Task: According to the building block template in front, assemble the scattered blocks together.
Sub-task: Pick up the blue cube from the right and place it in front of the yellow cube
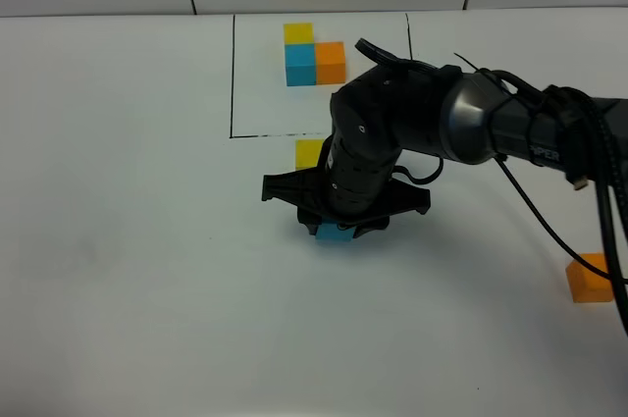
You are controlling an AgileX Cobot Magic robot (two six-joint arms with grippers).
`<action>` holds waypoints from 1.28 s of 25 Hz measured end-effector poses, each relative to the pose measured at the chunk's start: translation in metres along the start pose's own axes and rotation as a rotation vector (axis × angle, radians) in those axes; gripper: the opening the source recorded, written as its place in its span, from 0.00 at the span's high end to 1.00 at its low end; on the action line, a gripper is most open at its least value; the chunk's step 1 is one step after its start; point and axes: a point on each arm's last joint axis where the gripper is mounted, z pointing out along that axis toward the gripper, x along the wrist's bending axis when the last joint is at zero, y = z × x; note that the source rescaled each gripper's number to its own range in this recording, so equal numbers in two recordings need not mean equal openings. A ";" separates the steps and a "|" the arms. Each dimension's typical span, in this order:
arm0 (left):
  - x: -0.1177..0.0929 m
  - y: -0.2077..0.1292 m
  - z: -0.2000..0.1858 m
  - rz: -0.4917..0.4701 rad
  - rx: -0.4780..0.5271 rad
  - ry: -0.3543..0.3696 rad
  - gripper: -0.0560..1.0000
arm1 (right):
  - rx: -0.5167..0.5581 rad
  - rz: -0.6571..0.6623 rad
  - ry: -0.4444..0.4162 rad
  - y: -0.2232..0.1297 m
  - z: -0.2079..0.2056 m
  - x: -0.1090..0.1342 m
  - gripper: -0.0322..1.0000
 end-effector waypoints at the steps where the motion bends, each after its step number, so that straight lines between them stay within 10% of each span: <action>1: 0.000 0.000 0.000 0.000 0.000 0.000 0.32 | 0.006 -0.001 -0.004 0.003 0.002 0.003 0.94; 32: 0.000 0.000 0.000 0.001 0.000 0.000 0.32 | -0.035 -0.108 -0.087 0.019 0.047 0.028 0.94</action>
